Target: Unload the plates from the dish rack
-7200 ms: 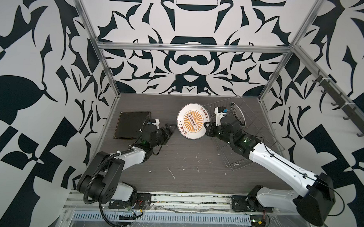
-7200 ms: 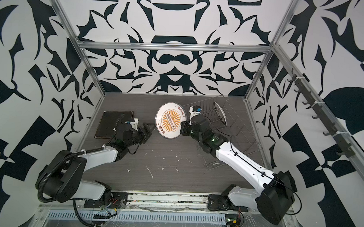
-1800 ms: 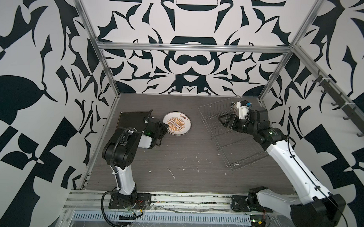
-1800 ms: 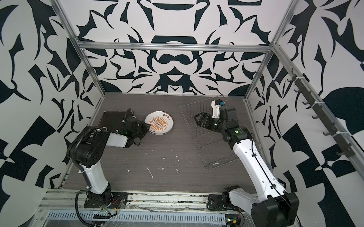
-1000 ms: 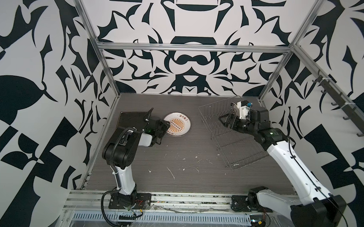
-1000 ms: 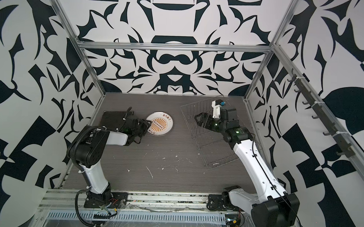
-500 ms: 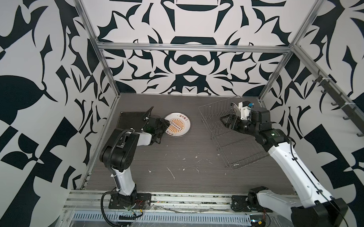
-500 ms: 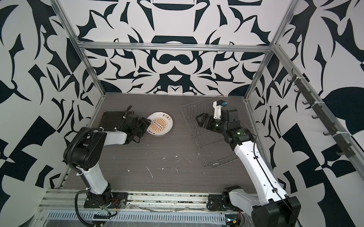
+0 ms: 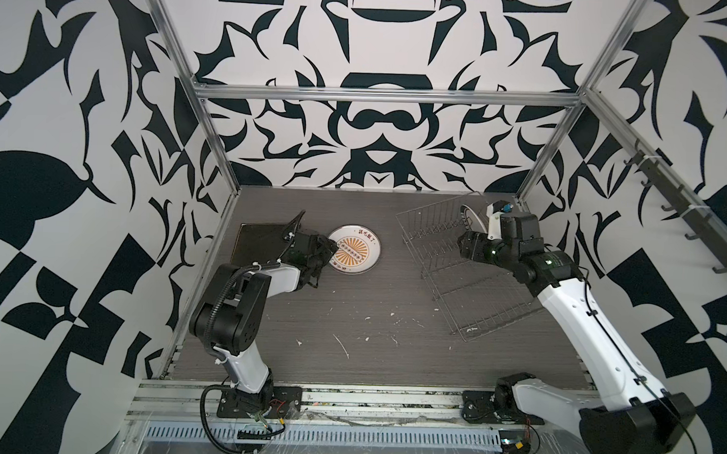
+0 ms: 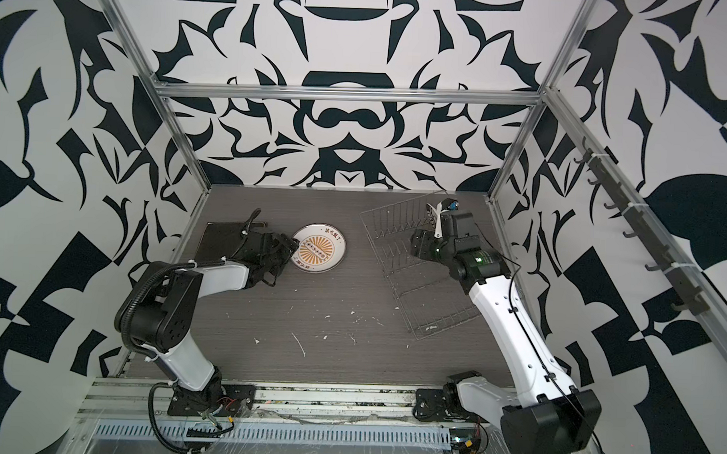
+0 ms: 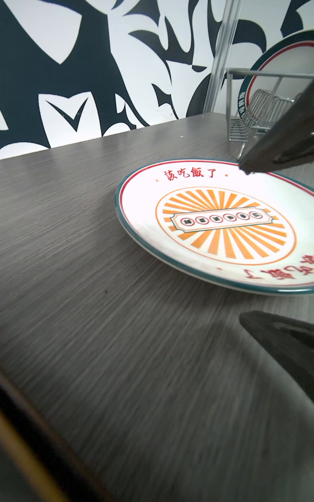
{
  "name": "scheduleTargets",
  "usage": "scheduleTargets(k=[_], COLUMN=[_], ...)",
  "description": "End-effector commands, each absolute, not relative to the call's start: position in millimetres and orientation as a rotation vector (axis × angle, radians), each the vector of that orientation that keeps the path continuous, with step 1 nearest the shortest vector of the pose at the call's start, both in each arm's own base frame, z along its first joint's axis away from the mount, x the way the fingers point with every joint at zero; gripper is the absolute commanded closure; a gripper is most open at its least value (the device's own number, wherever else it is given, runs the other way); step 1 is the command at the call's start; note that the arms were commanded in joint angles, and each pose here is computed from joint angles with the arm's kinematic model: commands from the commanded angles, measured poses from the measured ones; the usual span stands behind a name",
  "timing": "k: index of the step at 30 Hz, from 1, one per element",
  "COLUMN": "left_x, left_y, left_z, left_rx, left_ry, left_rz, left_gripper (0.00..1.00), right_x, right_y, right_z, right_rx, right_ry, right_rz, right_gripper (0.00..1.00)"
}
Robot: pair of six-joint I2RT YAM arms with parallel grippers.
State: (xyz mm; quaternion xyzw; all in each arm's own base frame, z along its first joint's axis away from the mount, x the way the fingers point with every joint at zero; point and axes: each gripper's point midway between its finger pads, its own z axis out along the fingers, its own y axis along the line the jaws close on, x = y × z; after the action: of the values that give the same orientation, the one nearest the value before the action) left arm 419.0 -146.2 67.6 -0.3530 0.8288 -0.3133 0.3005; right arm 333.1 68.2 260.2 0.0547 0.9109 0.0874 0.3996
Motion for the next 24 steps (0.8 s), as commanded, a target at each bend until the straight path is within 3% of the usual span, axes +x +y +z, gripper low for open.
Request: scheduleTargets(k=[1,8,18,24], left_x=[411,406,395,391], left_y=[-143,-154,-156,-191], left_z=[72,80,111,154], left_rx=[-0.912,-0.859,-0.774,-0.445], left_ry=[2.212,2.244,2.237,2.227], left_rz=[-0.797,-0.800,-0.821,-0.903], left_gripper=[0.16,0.16,0.16,0.16], right_x=[332,338,363,384], right_y=[32,9,5,1], right_z=[268,248,231,222], right_rx=[0.103,0.041,-0.042,-0.067], right_ry=[2.303,2.410,2.448,2.455], right_rz=[-0.077,-0.342,-0.467,-0.557], right_gripper=[0.22,0.25,0.27,0.34])
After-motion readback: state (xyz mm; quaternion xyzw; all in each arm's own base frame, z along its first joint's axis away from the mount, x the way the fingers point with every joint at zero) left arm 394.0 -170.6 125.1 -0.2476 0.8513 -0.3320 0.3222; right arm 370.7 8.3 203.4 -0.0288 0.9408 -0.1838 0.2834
